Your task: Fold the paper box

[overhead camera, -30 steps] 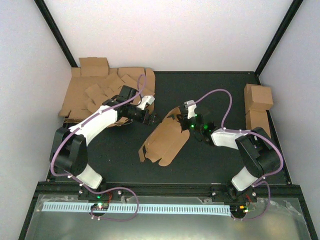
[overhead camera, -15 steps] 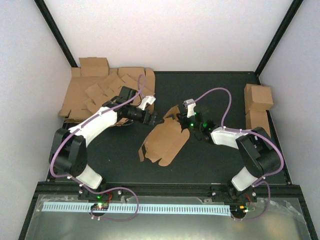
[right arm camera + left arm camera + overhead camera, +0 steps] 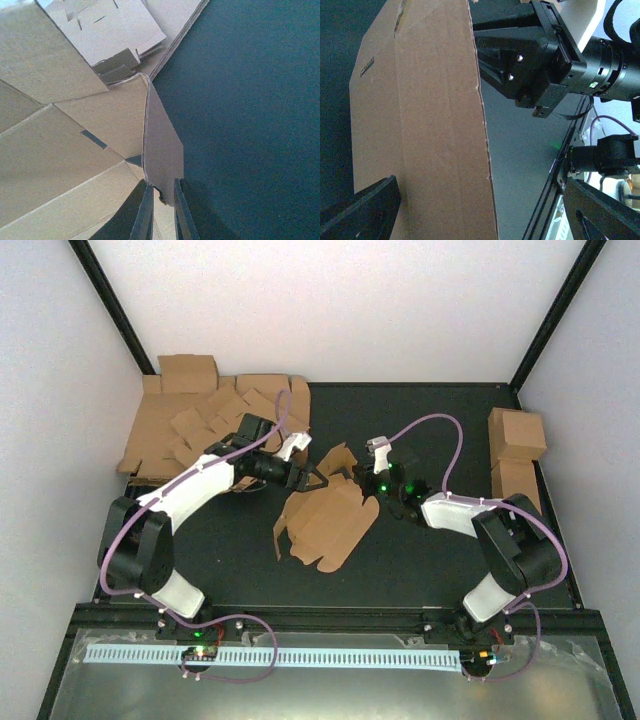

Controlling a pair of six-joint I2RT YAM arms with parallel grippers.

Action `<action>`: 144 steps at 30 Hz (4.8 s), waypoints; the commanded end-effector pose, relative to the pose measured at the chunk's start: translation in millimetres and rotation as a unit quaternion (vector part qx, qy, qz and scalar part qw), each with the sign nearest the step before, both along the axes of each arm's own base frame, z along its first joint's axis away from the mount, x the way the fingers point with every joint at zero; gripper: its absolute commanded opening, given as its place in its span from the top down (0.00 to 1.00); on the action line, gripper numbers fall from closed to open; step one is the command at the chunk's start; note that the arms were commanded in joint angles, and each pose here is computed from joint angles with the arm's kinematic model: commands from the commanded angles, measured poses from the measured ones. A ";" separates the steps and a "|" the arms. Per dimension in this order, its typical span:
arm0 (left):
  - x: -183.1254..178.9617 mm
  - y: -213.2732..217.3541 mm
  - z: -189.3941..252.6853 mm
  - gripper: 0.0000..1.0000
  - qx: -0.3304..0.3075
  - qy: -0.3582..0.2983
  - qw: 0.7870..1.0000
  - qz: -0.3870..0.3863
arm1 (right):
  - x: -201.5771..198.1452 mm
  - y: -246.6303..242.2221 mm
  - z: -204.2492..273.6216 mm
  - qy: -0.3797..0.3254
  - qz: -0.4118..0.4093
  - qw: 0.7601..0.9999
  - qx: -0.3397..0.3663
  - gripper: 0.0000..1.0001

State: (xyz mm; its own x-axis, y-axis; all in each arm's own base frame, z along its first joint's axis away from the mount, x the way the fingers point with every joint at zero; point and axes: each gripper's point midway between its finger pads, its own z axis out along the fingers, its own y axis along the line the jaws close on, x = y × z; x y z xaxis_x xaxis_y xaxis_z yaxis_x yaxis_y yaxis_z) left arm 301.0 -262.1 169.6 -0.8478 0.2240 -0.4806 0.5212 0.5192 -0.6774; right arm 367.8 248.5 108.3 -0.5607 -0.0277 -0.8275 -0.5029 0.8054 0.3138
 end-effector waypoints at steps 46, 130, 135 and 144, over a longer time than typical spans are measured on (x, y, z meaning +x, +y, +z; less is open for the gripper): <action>15.1 39.5 -6.6 0.66 0.351 -0.235 0.901 0.096 | 18.4 23.0 6.2 -0.059 0.022 0.998 -0.018 0.51; 11.4 10.9 -14.0 0.24 0.225 -0.236 0.943 0.072 | -32.0 20.3 -19.3 -0.003 0.012 0.999 -0.048 0.98; 7.6 5.2 -19.4 0.22 0.230 -0.224 0.946 0.041 | -31.7 19.2 -18.3 -0.004 0.010 0.999 -0.048 0.98; -6.2 17.1 -42.5 0.25 0.318 -0.261 0.910 0.051 | -37.3 18.6 -16.1 -0.002 0.014 0.999 -0.043 0.98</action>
State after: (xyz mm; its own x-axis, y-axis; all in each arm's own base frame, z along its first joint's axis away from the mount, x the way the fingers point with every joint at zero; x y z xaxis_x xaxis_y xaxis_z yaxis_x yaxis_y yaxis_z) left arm 301.1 -249.8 135.1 -0.6080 0.4637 -0.6445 0.6216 0.7830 -0.0230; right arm 334.5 263.4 79.1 -0.5881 -0.1225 -0.7994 -0.5009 0.8312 0.2412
